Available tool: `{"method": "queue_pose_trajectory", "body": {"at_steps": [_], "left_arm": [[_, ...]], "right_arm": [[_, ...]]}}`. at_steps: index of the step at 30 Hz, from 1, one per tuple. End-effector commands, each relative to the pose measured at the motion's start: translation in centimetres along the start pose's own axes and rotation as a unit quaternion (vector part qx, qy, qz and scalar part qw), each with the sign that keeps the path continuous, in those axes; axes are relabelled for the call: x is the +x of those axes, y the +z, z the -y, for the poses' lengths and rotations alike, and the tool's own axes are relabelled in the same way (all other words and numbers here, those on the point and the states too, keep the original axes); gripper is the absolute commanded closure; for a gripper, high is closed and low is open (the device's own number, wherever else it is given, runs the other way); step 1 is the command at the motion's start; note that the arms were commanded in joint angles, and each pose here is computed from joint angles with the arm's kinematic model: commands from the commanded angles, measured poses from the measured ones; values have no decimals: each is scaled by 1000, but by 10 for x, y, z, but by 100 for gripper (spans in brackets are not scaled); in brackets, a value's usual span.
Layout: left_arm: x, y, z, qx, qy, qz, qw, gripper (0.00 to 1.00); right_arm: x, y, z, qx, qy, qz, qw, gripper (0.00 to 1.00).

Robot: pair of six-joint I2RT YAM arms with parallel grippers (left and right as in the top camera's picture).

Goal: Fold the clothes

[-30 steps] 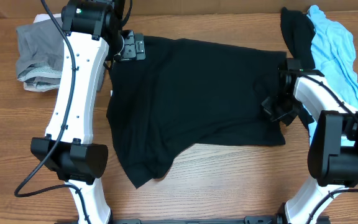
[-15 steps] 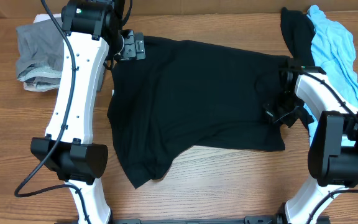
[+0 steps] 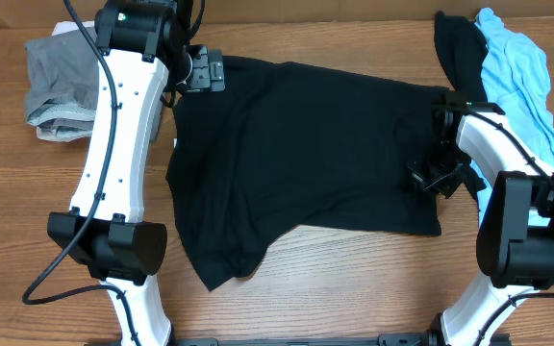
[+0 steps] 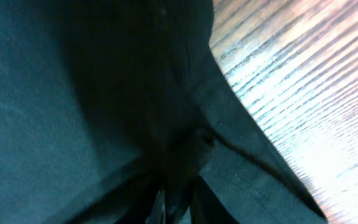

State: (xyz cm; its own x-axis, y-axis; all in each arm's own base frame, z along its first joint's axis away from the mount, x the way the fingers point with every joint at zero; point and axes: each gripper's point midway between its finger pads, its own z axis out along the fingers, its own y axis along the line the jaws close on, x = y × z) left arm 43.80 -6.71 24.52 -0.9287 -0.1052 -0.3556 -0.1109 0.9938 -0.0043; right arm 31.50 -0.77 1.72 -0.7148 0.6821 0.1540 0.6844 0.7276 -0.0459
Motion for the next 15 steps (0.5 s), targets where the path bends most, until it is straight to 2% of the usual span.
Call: {"method": "queue_pose_trajectory", "body": {"at_steps": [1, 3, 12, 15], "left_arm": [[0, 5, -3, -8, 9, -3, 1000, 0], [0, 5, -3, -8, 9, -3, 1000, 0], [-1, 5, -3, -8, 9, -2, 1000, 0], [-1, 5, -3, -8, 9, -2, 1000, 0]], "right_arm": [[-5, -12, -7, -22, -1, 10, 1000, 89], [-4, -12, -8, -25, -1, 8, 1000, 92], [2, -23, -7, -22, -19, -5, 1000, 92], [6, -24, -5, -19, -26, -12, 999, 96]]}}
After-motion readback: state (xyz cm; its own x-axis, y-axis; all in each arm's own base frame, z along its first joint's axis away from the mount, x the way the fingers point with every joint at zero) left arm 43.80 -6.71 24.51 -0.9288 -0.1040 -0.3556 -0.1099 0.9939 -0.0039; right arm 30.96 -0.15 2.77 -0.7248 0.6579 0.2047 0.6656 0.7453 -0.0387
